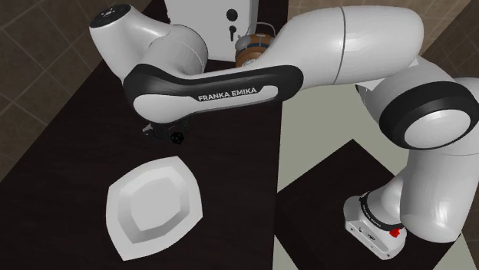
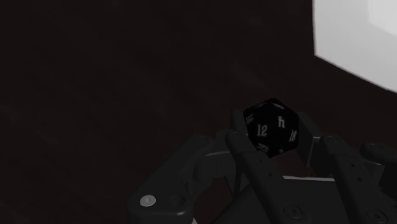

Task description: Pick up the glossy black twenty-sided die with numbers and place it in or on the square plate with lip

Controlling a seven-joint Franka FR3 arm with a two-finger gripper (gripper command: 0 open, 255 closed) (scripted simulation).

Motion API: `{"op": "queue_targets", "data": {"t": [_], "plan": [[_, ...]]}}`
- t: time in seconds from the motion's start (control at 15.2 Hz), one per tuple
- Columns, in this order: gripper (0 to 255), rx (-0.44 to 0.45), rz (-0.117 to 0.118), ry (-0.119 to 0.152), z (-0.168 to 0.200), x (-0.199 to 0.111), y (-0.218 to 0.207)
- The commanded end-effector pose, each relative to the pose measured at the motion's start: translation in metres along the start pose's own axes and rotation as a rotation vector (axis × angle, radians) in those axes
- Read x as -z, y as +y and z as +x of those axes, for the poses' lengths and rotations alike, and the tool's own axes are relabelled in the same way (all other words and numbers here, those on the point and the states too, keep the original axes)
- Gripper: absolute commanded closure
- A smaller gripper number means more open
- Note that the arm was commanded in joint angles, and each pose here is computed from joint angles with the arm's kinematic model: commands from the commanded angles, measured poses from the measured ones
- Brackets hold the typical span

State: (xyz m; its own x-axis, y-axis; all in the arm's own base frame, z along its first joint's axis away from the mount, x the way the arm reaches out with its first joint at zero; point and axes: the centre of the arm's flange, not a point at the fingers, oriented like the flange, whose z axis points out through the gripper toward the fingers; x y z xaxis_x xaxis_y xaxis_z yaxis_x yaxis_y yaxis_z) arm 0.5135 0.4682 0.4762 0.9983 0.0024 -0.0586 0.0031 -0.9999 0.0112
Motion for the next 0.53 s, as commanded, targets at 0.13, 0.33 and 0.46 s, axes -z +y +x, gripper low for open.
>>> {"op": "queue_targets", "data": {"t": [0.13,0.33,0.46], "plan": [[255,0.0,0.0,0.0,-0.002,0.023,0.001],[255,0.0,0.0,0.0,-0.002,0.038,0.001],[255,0.0,0.0,0.0,-0.003,0.049,0.001]]}}
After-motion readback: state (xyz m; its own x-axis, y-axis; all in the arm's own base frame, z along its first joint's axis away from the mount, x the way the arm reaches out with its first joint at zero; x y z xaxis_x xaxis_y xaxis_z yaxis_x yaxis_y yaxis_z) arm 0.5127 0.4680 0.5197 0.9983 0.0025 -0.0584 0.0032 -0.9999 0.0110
